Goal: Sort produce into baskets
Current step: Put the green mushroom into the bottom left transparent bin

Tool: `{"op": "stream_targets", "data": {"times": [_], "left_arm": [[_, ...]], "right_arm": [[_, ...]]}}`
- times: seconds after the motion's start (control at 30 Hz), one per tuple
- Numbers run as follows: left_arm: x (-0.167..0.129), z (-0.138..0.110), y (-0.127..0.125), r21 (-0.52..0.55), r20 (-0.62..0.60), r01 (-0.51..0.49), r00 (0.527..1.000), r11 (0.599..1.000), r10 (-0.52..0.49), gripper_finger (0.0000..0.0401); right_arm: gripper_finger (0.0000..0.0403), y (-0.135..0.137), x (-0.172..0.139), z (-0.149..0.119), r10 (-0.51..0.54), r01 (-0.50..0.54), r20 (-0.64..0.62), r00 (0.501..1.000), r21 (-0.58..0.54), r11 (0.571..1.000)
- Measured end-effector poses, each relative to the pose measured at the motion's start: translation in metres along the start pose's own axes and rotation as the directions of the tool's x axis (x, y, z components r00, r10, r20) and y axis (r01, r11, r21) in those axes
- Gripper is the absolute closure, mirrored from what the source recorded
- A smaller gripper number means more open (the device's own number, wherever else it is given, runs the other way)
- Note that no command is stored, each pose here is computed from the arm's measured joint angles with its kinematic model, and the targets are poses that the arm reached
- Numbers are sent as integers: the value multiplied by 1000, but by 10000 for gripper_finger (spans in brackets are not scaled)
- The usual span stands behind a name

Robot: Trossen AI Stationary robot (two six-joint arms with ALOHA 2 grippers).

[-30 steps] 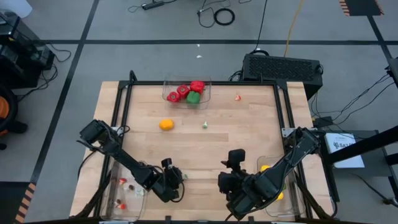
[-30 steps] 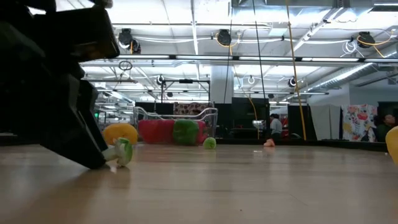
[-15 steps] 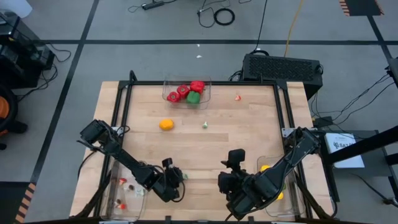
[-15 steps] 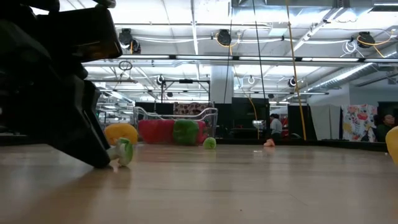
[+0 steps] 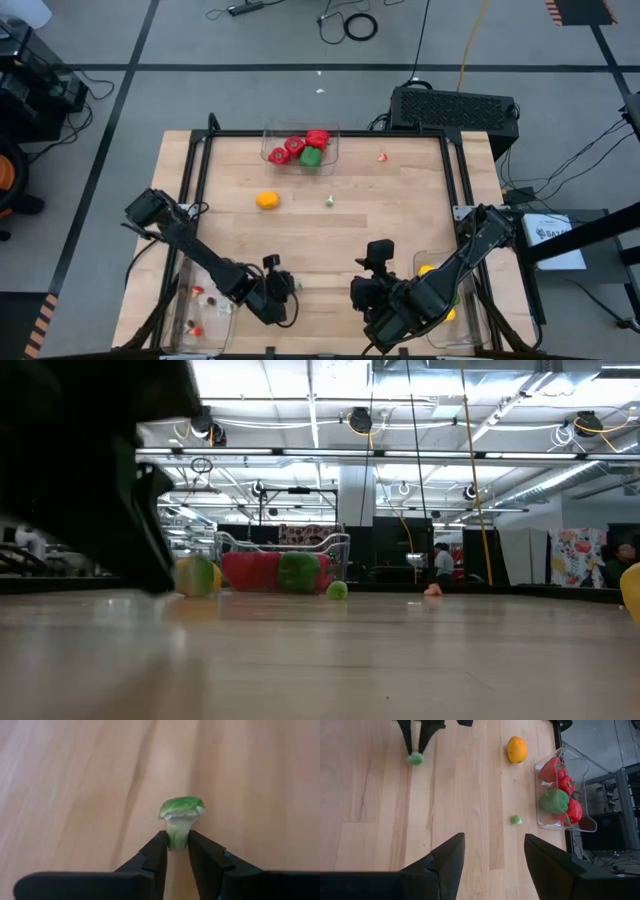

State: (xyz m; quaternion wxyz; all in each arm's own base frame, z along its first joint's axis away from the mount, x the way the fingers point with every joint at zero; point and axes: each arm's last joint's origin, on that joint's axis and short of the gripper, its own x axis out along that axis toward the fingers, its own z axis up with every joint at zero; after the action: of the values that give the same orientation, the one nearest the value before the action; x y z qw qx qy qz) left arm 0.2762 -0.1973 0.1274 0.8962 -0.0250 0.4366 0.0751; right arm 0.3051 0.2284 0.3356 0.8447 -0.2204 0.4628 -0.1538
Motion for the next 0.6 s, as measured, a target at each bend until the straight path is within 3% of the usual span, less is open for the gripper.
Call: {"op": "stream_targets", "data": {"times": [0.3,0.4,0.6], "left_arm": [[-90,40,8,22,-139,194,972,981,-189,320],[-125,38,17,22,-202,229,954,973,-220,320],[-187,20,31,-107,-283,281,911,954,-301,320]], "right_arm": [[204,0,0,0,0,0,0,1000,1,1000],[204,0,0,0,0,0,0,1000,1,1000],[204,0,0,0,0,0,2,1000,4,1000]]}}
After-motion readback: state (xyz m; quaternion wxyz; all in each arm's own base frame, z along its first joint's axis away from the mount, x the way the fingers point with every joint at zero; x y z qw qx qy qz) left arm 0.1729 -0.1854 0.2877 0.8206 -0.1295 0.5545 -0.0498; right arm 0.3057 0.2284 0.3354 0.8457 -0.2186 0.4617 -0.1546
